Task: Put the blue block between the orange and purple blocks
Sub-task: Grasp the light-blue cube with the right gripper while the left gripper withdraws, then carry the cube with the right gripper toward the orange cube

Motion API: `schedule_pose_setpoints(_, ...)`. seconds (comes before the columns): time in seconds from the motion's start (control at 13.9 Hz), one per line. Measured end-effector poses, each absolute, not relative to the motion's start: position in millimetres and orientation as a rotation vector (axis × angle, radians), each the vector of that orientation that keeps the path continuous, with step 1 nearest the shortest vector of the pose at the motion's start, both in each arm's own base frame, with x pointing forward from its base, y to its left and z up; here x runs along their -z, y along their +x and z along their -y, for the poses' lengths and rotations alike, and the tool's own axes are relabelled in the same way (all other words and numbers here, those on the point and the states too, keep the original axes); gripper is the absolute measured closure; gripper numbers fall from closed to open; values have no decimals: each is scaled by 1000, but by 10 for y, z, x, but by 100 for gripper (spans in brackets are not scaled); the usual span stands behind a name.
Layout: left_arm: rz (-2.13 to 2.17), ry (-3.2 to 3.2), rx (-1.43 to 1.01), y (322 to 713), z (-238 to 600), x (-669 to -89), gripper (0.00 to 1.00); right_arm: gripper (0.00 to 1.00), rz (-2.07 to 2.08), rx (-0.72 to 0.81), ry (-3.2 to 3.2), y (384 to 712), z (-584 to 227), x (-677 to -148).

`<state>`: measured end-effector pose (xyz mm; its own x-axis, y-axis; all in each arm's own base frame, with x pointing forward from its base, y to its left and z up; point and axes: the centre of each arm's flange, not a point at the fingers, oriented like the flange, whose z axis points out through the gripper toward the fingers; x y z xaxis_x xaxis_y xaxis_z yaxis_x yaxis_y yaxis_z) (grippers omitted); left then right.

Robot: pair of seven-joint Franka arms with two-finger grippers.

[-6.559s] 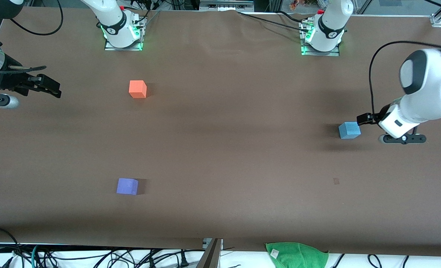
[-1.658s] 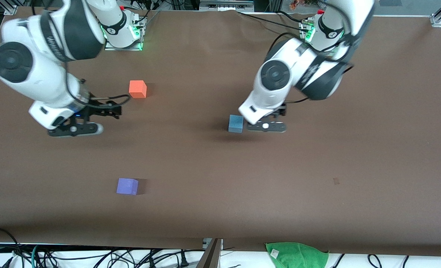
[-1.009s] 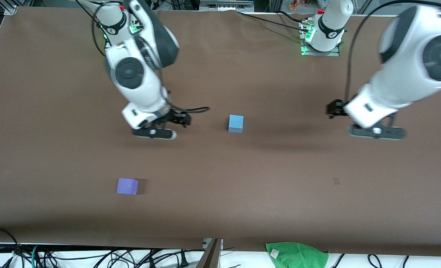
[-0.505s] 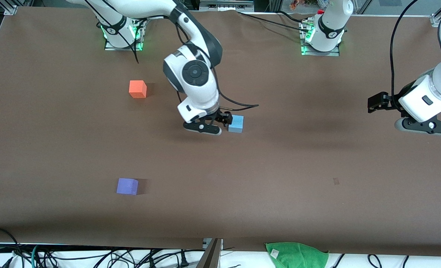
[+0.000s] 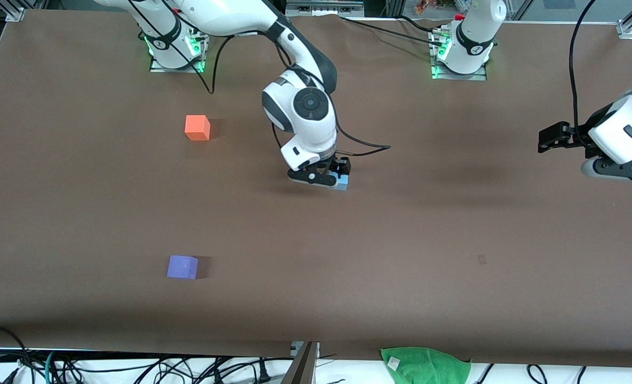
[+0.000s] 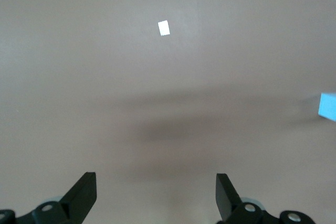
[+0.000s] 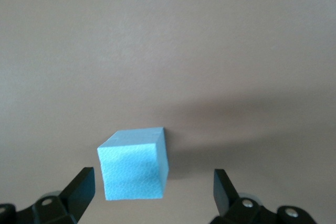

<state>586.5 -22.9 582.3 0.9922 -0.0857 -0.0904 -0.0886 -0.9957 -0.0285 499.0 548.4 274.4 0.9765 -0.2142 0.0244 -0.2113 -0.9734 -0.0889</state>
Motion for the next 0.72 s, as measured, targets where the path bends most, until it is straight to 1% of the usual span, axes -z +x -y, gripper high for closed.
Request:
schedule_pose_setpoints(0.22,-123,-3095,-24,5677,206,-5871,0,0,-303,53,-3041,4925,-5614,-2622)
schedule_pose_setpoints(0.72,-79,-3096,-63,5585,162,-5829,0,0,-262,82,-3046,4827,-5789,-2341)
